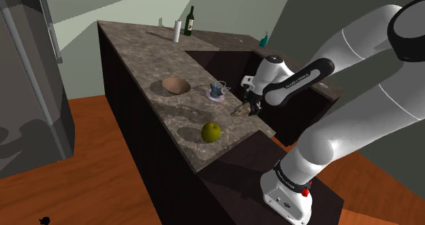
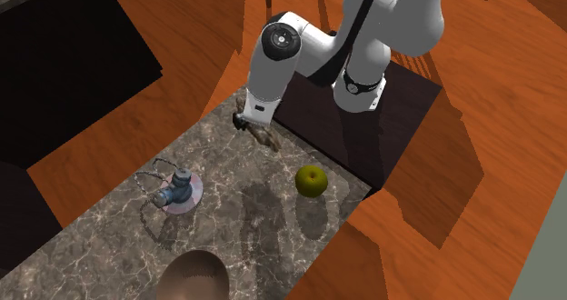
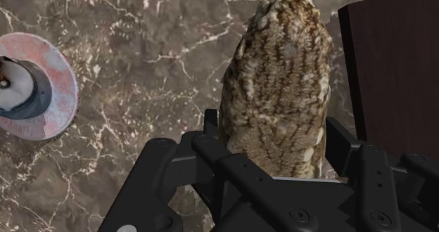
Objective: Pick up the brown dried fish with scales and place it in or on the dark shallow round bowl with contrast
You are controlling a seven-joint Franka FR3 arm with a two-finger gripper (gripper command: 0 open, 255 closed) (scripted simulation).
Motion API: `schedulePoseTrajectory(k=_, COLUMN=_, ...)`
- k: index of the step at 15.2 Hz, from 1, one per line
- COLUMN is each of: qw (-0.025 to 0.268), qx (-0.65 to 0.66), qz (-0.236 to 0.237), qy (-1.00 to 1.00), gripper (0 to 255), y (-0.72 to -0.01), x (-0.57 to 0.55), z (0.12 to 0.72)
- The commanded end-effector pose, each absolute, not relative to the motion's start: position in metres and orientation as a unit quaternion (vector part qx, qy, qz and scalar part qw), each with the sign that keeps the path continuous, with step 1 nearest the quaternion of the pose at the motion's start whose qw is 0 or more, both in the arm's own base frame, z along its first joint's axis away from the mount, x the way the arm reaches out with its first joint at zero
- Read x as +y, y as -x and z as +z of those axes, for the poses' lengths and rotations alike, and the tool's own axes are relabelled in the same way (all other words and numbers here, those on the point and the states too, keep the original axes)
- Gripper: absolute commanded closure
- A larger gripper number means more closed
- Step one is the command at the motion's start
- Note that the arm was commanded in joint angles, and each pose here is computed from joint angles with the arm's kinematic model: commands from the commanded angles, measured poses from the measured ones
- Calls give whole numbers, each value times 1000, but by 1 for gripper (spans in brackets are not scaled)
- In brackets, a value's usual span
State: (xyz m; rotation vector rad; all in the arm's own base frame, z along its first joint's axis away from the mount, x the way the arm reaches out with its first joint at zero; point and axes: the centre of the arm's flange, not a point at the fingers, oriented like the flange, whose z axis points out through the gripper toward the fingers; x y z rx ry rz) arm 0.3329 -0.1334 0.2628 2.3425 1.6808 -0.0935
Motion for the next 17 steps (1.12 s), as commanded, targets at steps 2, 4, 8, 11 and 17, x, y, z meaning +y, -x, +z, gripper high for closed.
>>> schedulePoseTrajectory(k=2, qw=128, qx=578, qz=-32, qy=-805, gripper=255, y=-358, x=-126, z=266)
schedulePoseTrajectory(k=4, qw=128, qx=578, qz=-32, qy=-805, gripper=255, y=-383, x=-117, z=266)
schedulePoseTrajectory(k=8, qw=128, qx=578, qz=-32, qy=-805, gripper=255, y=-433, x=-101, z=266)
schedulePoseTrajectory(k=11, qw=128, qx=578, qz=-32, qy=-805, gripper=255, y=-470, x=-88, z=267)
schedulePoseTrajectory(k=17, qw=128, qx=578, qz=-32, qy=-805, gripper=255, y=-545, x=-63, z=267)
